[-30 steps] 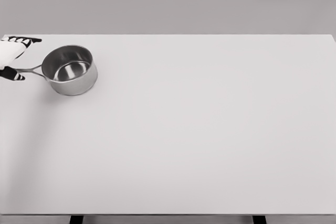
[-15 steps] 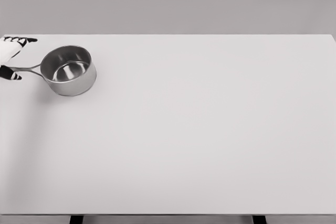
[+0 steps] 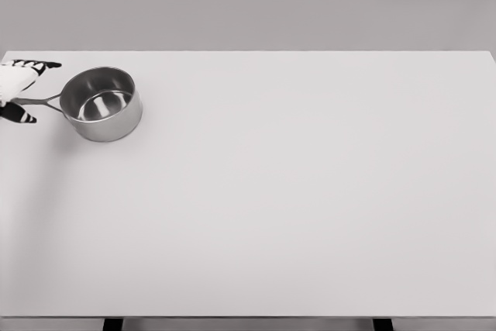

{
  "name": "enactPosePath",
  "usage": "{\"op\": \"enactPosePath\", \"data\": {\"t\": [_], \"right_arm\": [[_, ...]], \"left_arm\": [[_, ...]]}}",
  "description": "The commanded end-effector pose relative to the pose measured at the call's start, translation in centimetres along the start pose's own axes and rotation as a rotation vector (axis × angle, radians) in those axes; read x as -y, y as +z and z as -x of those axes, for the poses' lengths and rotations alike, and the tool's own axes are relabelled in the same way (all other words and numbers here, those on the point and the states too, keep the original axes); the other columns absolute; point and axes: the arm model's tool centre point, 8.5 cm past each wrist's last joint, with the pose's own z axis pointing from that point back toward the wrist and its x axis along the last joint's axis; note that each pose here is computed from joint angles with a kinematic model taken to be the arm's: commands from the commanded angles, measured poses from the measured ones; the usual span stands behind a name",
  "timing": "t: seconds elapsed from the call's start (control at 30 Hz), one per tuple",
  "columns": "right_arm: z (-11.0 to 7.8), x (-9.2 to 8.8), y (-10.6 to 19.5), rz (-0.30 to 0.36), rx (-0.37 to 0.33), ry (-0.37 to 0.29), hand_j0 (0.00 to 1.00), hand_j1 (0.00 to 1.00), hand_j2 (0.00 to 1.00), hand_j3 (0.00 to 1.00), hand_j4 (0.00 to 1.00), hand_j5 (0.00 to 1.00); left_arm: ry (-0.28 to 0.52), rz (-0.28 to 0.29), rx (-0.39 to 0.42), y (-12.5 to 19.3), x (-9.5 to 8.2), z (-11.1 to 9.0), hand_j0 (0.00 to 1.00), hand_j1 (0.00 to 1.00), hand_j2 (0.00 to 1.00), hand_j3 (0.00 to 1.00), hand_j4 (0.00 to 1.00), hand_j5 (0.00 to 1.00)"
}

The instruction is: Rotate pot handle

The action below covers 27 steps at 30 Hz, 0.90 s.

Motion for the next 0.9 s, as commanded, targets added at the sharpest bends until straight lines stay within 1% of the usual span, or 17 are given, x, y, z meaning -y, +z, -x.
{"op": "enactPosePath", "data": {"t": [0.0,0.07,0.13,0.2,0.27,0.3,0.33,0.4,0.5,0.53,0.57,0.6,0.67,0.73,0.77,0.8,0.87], "right_arm": [[0.0,0.0,0.0,0.000,-0.001,0.000,1.00,1.00,1.00,1.00,1.00,1.00],[0.0,0.0,0.0,0.000,0.001,0.000,1.00,1.00,1.00,1.00,1.00,1.00],[0.0,0.0,0.0,0.000,-0.001,0.000,1.00,1.00,1.00,1.00,1.00,1.00],[0.0,0.0,0.0,0.000,-0.001,0.000,1.00,1.00,1.00,1.00,1.00,1.00],[0.0,0.0,0.0,0.000,-0.001,0.000,1.00,1.00,1.00,1.00,1.00,1.00],[0.0,0.0,0.0,0.000,0.001,0.000,1.00,1.00,1.00,1.00,1.00,1.00],[0.0,0.0,0.0,0.000,0.001,0.000,1.00,1.00,1.00,1.00,1.00,1.00],[0.0,0.0,0.0,0.000,-0.001,0.000,1.00,1.00,1.00,1.00,1.00,1.00],[0.0,0.0,0.0,0.000,-0.001,0.000,1.00,1.00,1.00,1.00,1.00,1.00],[0.0,0.0,0.0,0.000,-0.001,0.000,1.00,1.00,1.00,1.00,1.00,1.00],[0.0,0.0,0.0,0.000,-0.001,0.000,1.00,1.00,1.00,1.00,1.00,1.00],[0.0,0.0,0.0,0.000,-0.001,0.000,1.00,1.00,1.00,1.00,1.00,1.00],[0.0,0.0,0.0,0.000,-0.001,0.000,1.00,1.00,1.00,1.00,1.00,1.00],[0.0,0.0,0.0,0.000,-0.001,0.000,1.00,1.00,1.00,1.00,1.00,1.00],[0.0,0.0,0.0,0.000,-0.001,0.000,1.00,1.00,1.00,1.00,1.00,1.00],[0.0,0.0,0.0,0.000,0.001,0.000,1.00,1.00,1.00,1.00,1.00,1.00],[0.0,0.0,0.0,0.000,-0.001,0.000,1.00,1.00,1.00,1.00,1.00,1.00]], "left_arm": [[-0.013,-0.037,0.039,0.5,-1.2,-0.7,1.00,1.00,1.00,1.00,1.00,1.00],[-0.007,-0.053,0.057,1.6,-1.6,-0.5,1.00,1.00,1.00,1.00,1.00,1.00],[-0.020,-0.085,0.084,2.1,-2.2,-1.3,1.00,1.00,1.00,1.00,1.00,1.00],[-0.002,-0.102,0.103,2.5,-2.4,-1.6,1.00,1.00,1.00,1.00,1.00,1.00],[0.004,-0.137,0.143,3.7,-3.4,-2.2,1.00,1.00,1.00,1.00,1.00,1.00],[0.011,-0.180,0.162,4.5,-4.0,-2.5,1.00,1.00,1.00,1.00,1.00,1.00],[0.021,-0.205,0.182,5.3,-4.2,-2.7,1.00,1.00,1.00,1.00,1.00,1.00],[0.037,-0.268,0.259,7.4,-5.0,-3.7,1.00,1.00,1.00,1.00,1.00,1.00],[0.044,-0.345,0.301,10.4,-6.0,-4.4,1.00,1.00,1.00,1.00,1.00,1.00],[0.040,-0.388,0.356,11.7,-6.7,-5.2,1.00,1.00,1.00,1.00,1.00,1.00],[0.024,-0.431,0.406,13.3,-7.3,-5.4,1.00,1.00,1.00,1.00,1.00,1.00],[0.031,-0.470,0.451,14.6,-7.9,-5.9,1.00,1.00,1.00,1.00,1.00,1.00],[0.080,-0.511,0.519,15.6,-8.6,-7.2,1.00,1.00,1.00,1.00,1.00,1.00],[0.078,-0.510,0.548,15.7,-8.4,-8.3,1.00,1.00,1.00,1.00,1.00,1.00],[0.088,-0.493,0.555,15.4,-7.8,-8.5,1.00,1.00,1.00,1.00,1.00,1.00],[0.104,-0.472,0.564,15.1,-6.9,-8.9,1.00,1.00,1.00,1.00,1.00,1.00],[0.135,-0.391,0.609,14.0,-4.5,-10.5,1.00,1.00,1.00,1.00,1.00,1.00]]}}
